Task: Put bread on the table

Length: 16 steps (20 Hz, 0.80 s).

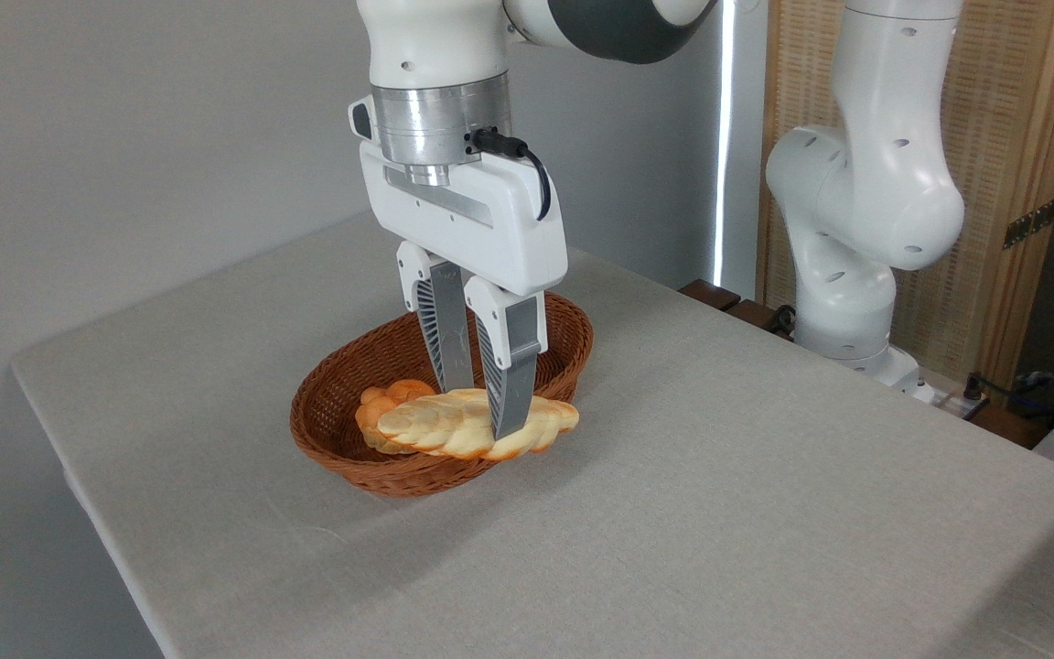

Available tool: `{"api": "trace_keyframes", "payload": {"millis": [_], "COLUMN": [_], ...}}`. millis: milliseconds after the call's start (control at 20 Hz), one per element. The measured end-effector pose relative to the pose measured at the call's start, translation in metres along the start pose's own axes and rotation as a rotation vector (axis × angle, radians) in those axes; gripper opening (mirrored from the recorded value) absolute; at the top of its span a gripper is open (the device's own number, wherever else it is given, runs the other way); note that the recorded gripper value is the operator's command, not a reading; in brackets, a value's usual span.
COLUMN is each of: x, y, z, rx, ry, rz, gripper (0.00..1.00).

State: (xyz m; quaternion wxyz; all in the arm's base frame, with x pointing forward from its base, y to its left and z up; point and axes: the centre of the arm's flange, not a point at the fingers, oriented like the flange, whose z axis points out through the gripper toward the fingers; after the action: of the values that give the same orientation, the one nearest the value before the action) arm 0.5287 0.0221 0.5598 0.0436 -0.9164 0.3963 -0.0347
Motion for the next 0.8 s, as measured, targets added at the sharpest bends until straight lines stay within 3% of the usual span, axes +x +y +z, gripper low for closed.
{"api": "trace_keyframes", "payload": {"millis": [800], "x": [0.0041], "y": [0.0035], "z": [-0.0009], "rx": [0.001], "ry": [0.001], "rz": [0.007], "gripper": [1.00]}}
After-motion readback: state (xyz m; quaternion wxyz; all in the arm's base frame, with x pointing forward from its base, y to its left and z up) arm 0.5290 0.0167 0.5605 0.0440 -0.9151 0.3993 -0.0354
